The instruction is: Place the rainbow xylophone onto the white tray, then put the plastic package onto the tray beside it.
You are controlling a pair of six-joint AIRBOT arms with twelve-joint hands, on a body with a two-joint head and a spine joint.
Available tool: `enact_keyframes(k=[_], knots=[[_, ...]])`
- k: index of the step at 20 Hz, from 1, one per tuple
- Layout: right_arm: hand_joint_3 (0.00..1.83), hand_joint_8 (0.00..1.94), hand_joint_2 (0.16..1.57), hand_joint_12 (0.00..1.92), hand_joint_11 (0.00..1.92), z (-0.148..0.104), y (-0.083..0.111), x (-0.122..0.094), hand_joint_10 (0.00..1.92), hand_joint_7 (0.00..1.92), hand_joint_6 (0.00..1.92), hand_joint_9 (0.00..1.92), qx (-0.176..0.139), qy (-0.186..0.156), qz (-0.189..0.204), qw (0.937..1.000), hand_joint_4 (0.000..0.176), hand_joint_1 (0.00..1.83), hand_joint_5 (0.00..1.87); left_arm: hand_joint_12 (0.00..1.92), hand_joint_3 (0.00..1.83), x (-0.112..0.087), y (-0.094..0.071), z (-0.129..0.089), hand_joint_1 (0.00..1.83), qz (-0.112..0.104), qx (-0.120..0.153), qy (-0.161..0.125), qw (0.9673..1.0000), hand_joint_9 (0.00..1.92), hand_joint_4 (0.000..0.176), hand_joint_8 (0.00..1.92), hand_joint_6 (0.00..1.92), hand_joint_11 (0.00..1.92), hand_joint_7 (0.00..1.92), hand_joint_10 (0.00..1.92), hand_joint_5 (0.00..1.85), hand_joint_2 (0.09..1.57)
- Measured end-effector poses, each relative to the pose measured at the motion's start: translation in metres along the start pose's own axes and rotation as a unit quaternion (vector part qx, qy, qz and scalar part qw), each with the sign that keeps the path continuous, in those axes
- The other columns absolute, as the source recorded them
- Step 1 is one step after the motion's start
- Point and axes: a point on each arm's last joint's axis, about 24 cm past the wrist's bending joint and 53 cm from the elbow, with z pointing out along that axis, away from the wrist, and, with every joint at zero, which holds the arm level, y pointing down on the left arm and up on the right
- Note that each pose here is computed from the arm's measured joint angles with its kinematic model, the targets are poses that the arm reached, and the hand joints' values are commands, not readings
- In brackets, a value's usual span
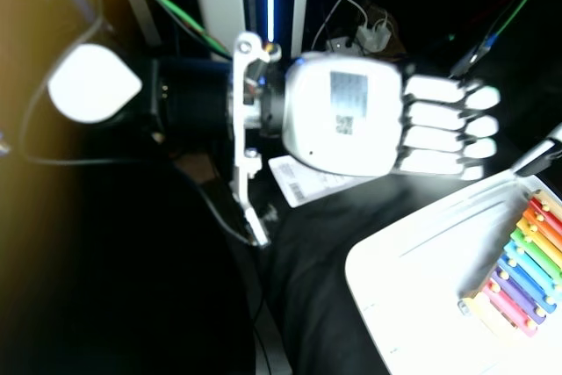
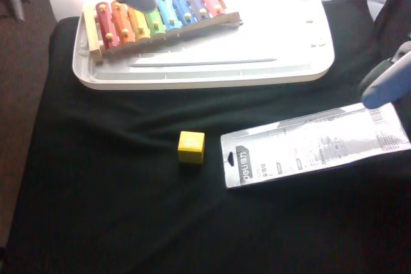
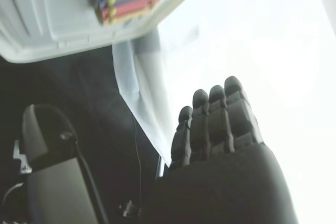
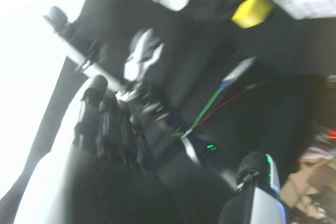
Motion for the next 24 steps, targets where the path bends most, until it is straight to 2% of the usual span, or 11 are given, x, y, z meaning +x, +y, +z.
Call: enact_keyframes(k=[1,4,5,6,7,8,10,14,20,21,24], knots=[[0.00,0.00,0.62,0.01,0.00,0.002,0.004,0.001,0.00,0.00,0.00,0.00,0.004,0.012,-0.010,0.9999,0.100,0.45,0.00,0.08,0.00,-0.002,-0.003,-0.008,0.98,0.024,0.002,0.004,0.9997,0.19,0.011,0.01,0.01,0.19,0.24,0.02,0.14,0.74],[0.00,0.00,0.65,0.00,0.00,0.006,0.005,0.026,0.00,0.00,0.00,0.00,0.012,0.056,-0.022,0.9981,0.017,0.39,0.00,0.10,0.00,0.000,-0.016,-0.022,0.94,0.082,0.012,0.016,0.9965,0.25,0.000,0.01,0.00,0.24,0.26,0.03,0.14,0.71],[0.00,0.00,0.60,0.01,0.02,0.005,0.003,0.037,0.00,0.00,0.00,0.00,0.019,0.077,-0.023,0.9966,0.025,0.38,0.00,0.10,0.00,-0.001,-0.017,-0.028,0.93,0.083,0.015,0.016,0.9963,0.24,0.000,0.00,0.00,0.23,0.26,0.02,0.10,0.73],[0.00,0.00,0.61,0.03,0.07,0.004,0.001,0.044,0.00,0.00,0.00,0.00,0.026,0.089,-0.022,0.9954,0.004,0.40,0.00,0.10,0.00,-0.002,-0.018,-0.032,0.93,0.083,0.017,0.016,0.9963,0.24,0.000,0.00,0.00,0.23,0.25,0.02,0.09,0.73],[0.00,0.00,0.60,0.04,0.08,0.001,-0.001,0.050,0.00,0.01,0.00,0.00,0.033,0.101,-0.022,0.9940,0.020,0.53,0.00,0.09,0.00,-0.004,-0.017,-0.037,0.90,0.085,0.018,0.016,0.9961,0.23,0.000,0.00,0.00,0.21,0.23,0.01,0.09,0.73],[0.00,0.00,0.60,0.08,0.11,-0.001,-0.004,0.055,0.01,0.13,0.00,0.12,0.039,0.112,-0.031,0.9924,0.002,0.62,0.01,0.10,0.00,-0.005,-0.014,-0.042,0.89,0.085,0.017,0.015,0.9961,0.23,0.000,0.01,0.00,0.24,0.24,0.01,0.08,0.73],[0.00,0.00,0.61,0.11,0.16,-0.001,-0.006,0.057,0.02,0.14,0.00,0.15,0.044,0.116,-0.029,0.9919,0.000,0.62,0.02,0.11,0.00,-0.004,-0.016,-0.046,0.90,0.085,0.019,0.017,0.9960,0.23,0.000,0.00,0.00,0.25,0.22,0.01,0.05,0.74],[0.00,0.00,0.62,0.57,0.02,-0.002,-0.011,0.061,0.00,0.13,0.00,0.16,0.056,0.123,-0.032,0.9903,0.000,0.61,0.04,0.09,0.00,0.000,-0.019,-0.056,0.81,0.088,0.028,0.021,0.9955,0.21,0.000,0.00,0.00,0.24,0.23,0.00,0.02,0.70],[0.00,0.00,0.58,0.37,0.09,-0.013,-0.031,0.057,0.00,0.10,0.00,0.13,0.095,0.115,-0.042,0.9879,0.000,0.53,0.09,0.07,0.00,0.010,-0.011,-0.066,0.94,0.086,0.020,0.034,0.9955,0.15,0.000,0.00,0.00,0.19,0.15,0.00,0.01,0.68],[0.00,0.00,0.59,0.37,0.11,-0.013,-0.033,0.059,0.00,0.10,0.00,0.13,0.098,0.117,-0.042,0.9875,0.000,0.50,0.09,0.06,0.00,0.010,-0.010,-0.067,0.92,0.086,0.020,0.035,0.9955,0.13,0.012,0.00,0.00,0.18,0.14,0.00,0.01,0.67],[0.00,0.01,0.56,0.28,0.12,-0.017,-0.042,0.066,0.00,0.15,0.01,0.16,0.109,0.123,-0.036,0.9858,0.000,0.48,0.12,0.04,0.00,0.019,-0.008,-0.068,0.90,0.084,0.017,0.044,0.9954,0.11,0.002,0.00,0.00,0.13,0.14,0.00,0.00,0.68]])
